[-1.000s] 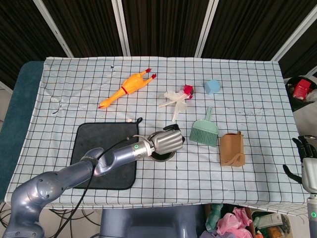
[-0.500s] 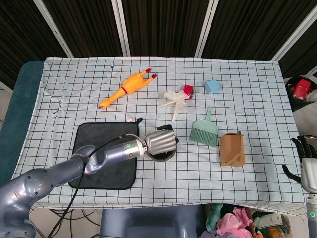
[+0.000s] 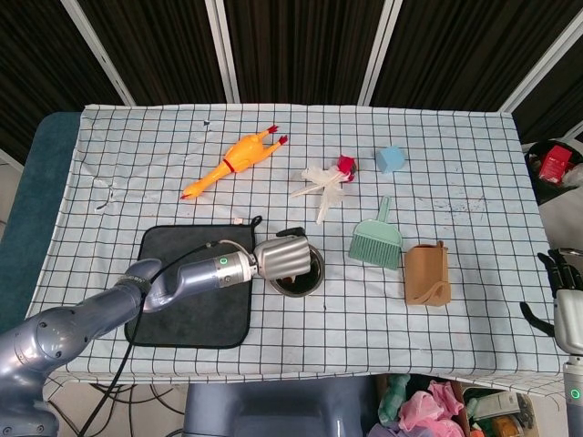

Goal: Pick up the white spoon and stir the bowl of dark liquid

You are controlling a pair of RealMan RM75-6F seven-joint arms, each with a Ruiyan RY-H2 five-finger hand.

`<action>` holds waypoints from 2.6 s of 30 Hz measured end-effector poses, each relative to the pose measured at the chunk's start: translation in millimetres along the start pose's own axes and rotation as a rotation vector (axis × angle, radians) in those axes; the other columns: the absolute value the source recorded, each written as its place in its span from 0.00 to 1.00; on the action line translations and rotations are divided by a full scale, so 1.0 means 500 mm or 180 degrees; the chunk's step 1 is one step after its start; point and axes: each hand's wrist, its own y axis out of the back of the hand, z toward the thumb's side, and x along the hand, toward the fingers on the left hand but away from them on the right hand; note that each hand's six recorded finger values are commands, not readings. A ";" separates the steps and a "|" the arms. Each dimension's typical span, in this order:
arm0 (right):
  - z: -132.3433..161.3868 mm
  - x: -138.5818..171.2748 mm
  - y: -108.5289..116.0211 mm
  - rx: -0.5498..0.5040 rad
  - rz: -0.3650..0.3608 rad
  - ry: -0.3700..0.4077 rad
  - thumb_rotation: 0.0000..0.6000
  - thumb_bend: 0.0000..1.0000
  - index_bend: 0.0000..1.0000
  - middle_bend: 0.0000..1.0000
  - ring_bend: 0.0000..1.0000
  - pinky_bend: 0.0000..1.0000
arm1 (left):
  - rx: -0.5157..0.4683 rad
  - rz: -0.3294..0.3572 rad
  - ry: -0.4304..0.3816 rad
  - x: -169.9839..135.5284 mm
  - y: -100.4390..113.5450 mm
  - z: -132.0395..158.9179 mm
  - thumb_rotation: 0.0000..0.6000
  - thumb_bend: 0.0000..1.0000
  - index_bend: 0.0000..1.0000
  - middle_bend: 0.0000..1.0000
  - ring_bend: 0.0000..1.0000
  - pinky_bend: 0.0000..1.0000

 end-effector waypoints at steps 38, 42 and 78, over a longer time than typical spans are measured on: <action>-0.018 -0.002 0.010 -0.0051 -0.0067 -0.0096 1.00 0.19 0.15 0.11 0.19 0.29 | -0.0050 0.0083 0.0188 0.103 0.028 0.017 1.00 0.45 0.65 0.92 0.85 0.84; -0.016 -0.002 0.010 -0.0055 -0.0068 -0.0090 1.00 0.19 0.15 0.11 0.19 0.29 | -0.0088 0.0139 0.0176 0.098 0.039 0.017 1.00 0.45 0.65 0.92 0.85 0.84; -0.014 -0.002 0.009 -0.0092 -0.0090 -0.0102 1.00 0.19 0.15 0.11 0.19 0.29 | -0.0002 -0.0270 0.0163 0.031 -0.022 -0.017 1.00 0.45 0.65 0.92 0.86 0.84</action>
